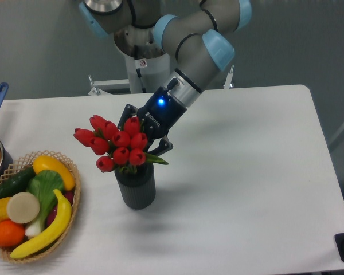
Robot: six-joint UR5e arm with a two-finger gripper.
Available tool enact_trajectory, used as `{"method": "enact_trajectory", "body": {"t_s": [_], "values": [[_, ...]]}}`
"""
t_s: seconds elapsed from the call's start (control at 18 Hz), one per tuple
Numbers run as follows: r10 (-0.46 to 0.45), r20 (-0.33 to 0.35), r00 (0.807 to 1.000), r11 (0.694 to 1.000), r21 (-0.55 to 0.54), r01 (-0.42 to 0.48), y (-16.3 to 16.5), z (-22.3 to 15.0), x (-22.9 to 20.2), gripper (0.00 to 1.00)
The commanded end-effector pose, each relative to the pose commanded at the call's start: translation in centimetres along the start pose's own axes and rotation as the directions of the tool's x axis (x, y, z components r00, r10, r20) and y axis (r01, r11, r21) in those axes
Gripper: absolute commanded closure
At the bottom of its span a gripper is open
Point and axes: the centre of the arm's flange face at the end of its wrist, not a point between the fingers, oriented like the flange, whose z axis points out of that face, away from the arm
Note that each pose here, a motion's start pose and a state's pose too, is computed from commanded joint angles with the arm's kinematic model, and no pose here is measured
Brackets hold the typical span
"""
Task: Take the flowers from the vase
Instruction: 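Lift the gripped tulips straight up out of the grey vase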
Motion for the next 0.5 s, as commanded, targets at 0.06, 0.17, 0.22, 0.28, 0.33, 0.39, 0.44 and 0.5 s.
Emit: {"method": "enact_trajectory", "body": {"t_s": [0.06, 0.17, 0.22, 0.28, 0.33, 0.39, 0.44, 0.5], "values": [[-0.006, 0.006, 1.000, 1.000, 0.003, 0.006, -0.6, -0.3, 0.0, 0.52], [-0.024, 0.021, 0.999, 1.000, 0.007, 0.024, -1.9, -1.0, 0.0, 0.52], [-0.031, 0.026, 0.999, 0.999, 0.009, 0.031, -2.2, -1.3, 0.1, 0.52], [-0.024, 0.033, 0.999, 1.000, 0.011, 0.024, -2.5, -1.7, 0.2, 0.52], [-0.026, 0.039, 0.999, 1.000, 0.012, 0.026, -2.5, -2.0, 0.1, 0.52], [-0.026, 0.044, 0.999, 1.000, 0.013, 0.026, -2.7, -2.2, 0.2, 0.52], [-0.024, 0.048, 0.999, 1.000, 0.015, 0.023, -3.0, -2.5, 0.4, 0.52], [-0.026, 0.051, 0.998, 1.000, 0.017, 0.025, -3.2, -2.7, 0.5, 0.52]]}}
